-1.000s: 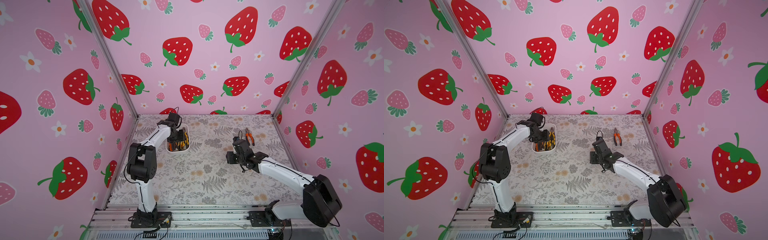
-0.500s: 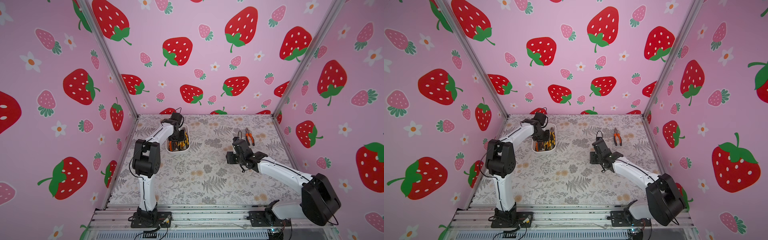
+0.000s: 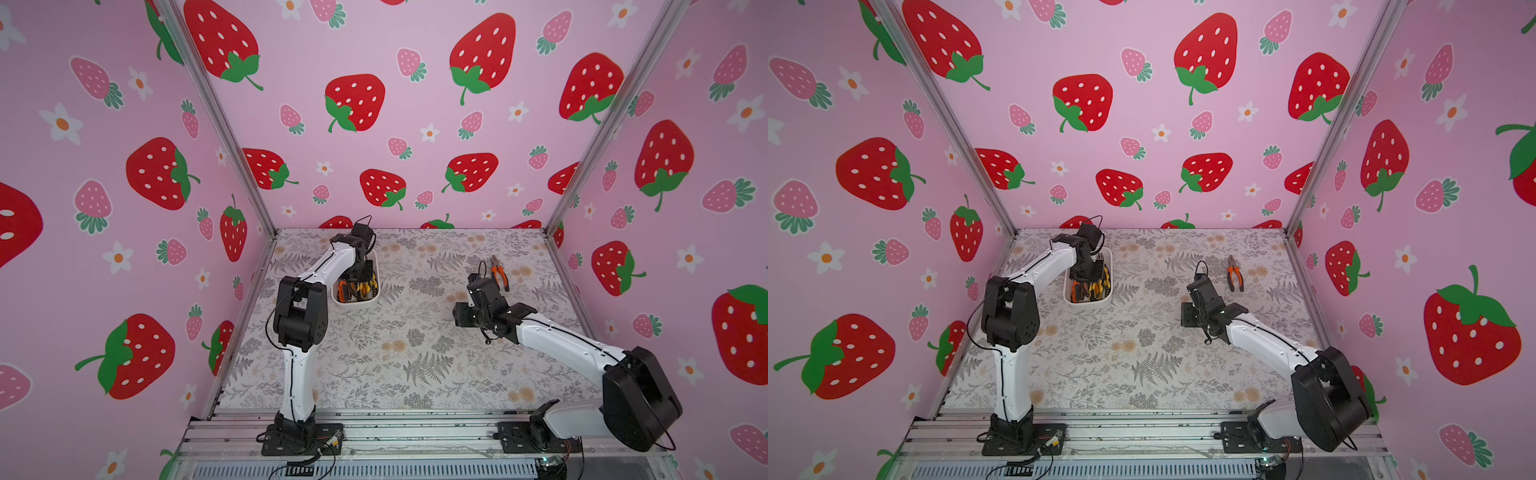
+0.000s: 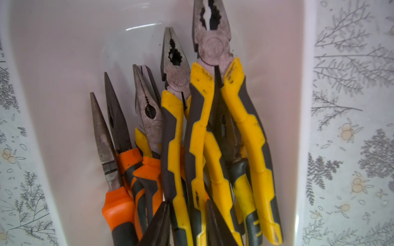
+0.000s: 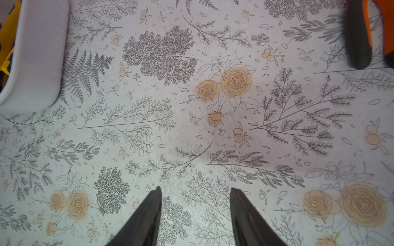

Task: Take the pliers out of the storage box
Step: Pick up the pliers from the storage box.

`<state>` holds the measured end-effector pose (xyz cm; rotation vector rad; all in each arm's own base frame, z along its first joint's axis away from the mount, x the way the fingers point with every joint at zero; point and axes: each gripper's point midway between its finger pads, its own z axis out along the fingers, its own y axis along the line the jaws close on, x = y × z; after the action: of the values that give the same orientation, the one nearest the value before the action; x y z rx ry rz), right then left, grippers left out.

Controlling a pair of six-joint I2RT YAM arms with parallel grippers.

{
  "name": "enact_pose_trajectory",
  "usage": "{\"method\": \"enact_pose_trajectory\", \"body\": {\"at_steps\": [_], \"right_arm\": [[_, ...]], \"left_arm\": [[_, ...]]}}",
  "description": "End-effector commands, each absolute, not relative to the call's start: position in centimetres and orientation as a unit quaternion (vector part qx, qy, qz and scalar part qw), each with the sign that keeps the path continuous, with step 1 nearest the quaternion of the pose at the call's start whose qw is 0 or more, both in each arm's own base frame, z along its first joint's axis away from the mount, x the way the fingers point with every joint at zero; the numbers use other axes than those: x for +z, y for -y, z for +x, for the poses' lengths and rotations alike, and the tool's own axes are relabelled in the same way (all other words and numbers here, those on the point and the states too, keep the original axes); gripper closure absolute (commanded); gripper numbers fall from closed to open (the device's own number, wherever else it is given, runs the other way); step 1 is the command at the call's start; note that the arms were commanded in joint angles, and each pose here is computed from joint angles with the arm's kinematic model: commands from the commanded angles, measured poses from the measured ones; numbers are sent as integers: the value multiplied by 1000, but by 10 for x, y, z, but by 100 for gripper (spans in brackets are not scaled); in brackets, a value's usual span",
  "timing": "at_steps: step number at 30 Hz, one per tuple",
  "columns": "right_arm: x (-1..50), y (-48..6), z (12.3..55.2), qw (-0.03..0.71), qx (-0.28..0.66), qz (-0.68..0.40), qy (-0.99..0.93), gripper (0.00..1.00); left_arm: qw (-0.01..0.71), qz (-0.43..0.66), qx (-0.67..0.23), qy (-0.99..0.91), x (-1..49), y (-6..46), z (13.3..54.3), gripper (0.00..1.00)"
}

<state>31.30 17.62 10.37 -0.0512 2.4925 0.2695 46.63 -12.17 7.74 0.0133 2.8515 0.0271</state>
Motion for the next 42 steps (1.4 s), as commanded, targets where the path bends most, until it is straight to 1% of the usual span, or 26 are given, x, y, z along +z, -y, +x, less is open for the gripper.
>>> {"method": "enact_pose_trajectory", "body": {"at_steps": [1, 9, 13, 17, 21, 22, 25, 26, 27, 30, 32, 36, 42], "right_arm": [[103, -174, 312, 311, 109, -14, -944, 44], [102, -173, 312, 309, 113, -11, -944, 44], [103, -173, 313, 310, 115, -10, -944, 44], [102, -173, 312, 309, 116, -10, -944, 43], [103, -172, 312, 310, 116, -9, -944, 44], [102, -172, 312, 310, 116, -9, -944, 44], [103, -172, 312, 311, 117, -8, -943, 43], [103, -171, 312, 310, 116, -8, -943, 44], [103, -172, 312, 311, 118, -8, -943, 43], [103, -172, 312, 310, 117, -8, -943, 44], [103, -172, 312, 311, 118, -9, -943, 44], [103, -172, 312, 312, 118, -8, -943, 44], [103, -172, 312, 312, 119, -9, -943, 44]], "left_arm": [[154, 31, -24, -987, 79, 154, 475, 63], [151, 32, -26, -988, 76, 161, 477, 54], [147, 32, -29, -988, 73, 164, 476, 51], [149, 38, -54, -987, 74, 173, 477, 45], [140, 38, -67, -987, 69, 180, 478, 45], [136, 38, -69, -988, 67, 180, 477, 47], [135, 36, -72, -988, 66, 181, 477, 58], [136, 34, -71, -988, 66, 181, 477, 59], [140, 31, -70, -987, 68, 180, 478, 59], [158, 31, -64, -985, 77, 179, 479, 50], [164, 32, -53, -985, 81, 176, 479, 46], [190, 34, -30, -981, 93, 170, 481, 44], [210, 39, -37, -976, 103, 176, 483, 45]]}}
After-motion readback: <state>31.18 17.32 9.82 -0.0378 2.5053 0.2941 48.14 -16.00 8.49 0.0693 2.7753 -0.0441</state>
